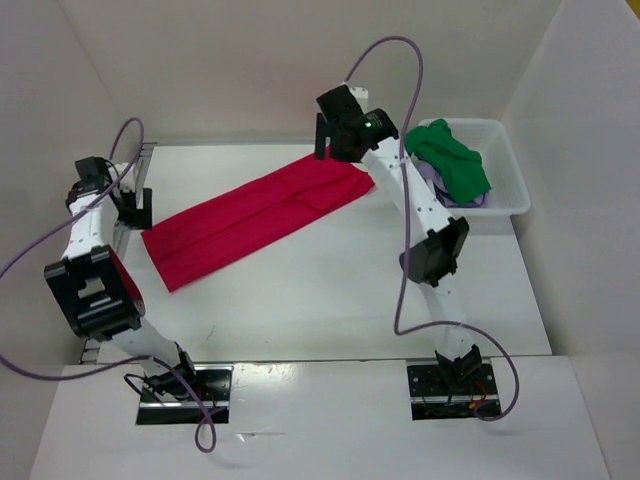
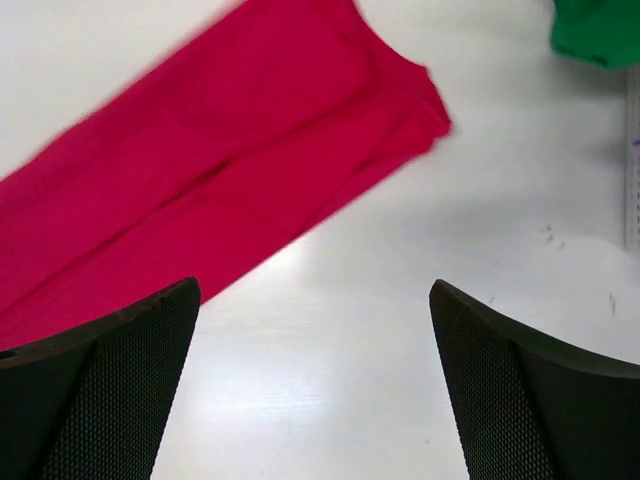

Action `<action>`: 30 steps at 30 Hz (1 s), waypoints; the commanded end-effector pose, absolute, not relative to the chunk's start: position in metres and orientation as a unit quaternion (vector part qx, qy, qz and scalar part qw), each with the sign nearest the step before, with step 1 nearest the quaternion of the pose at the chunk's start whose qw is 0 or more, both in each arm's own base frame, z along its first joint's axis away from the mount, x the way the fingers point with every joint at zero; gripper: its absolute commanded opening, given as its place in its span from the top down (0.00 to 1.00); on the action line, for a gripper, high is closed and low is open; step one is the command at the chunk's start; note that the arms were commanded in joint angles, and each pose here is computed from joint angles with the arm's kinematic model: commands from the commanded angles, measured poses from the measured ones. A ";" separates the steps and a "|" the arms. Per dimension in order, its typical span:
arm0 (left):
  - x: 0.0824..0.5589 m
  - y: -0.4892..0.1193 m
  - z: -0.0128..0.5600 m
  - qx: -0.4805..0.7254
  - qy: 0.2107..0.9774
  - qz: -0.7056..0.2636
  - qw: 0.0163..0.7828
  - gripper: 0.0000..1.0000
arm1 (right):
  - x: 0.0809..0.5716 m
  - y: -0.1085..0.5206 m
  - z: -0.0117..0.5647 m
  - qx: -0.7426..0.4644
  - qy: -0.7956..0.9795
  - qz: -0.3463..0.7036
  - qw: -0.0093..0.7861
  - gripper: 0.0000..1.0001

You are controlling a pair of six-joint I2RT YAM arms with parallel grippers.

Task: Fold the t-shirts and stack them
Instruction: Rotate the tshirt 90 degrees

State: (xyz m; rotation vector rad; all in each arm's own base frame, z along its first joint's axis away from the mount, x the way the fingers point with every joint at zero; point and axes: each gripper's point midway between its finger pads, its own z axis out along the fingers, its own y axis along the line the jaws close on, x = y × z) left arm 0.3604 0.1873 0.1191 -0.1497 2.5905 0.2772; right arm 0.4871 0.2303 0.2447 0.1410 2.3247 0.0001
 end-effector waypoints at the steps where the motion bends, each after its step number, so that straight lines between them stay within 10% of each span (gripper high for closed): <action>1: 0.339 0.184 0.179 -0.098 0.927 0.093 0.350 0.01 | 0.425 0.235 0.310 0.022 0.890 -0.012 0.455 0.00; 10: 0.348 0.181 0.147 -0.105 0.934 0.013 0.341 0.00 | 0.324 0.419 0.214 -0.098 0.898 0.195 0.382 0.00; 16: 0.380 0.200 0.111 -0.073 0.948 -0.004 0.309 0.02 | 0.286 0.494 0.159 -0.090 0.927 0.233 0.279 0.26; 23: 0.403 0.210 0.065 -0.031 0.964 0.049 0.259 0.05 | 0.285 0.570 0.135 -0.059 0.919 0.275 0.277 0.45; 30: 0.412 0.207 0.043 -0.015 0.967 0.073 0.242 0.09 | 0.290 0.596 0.079 -0.057 0.926 0.274 0.254 0.43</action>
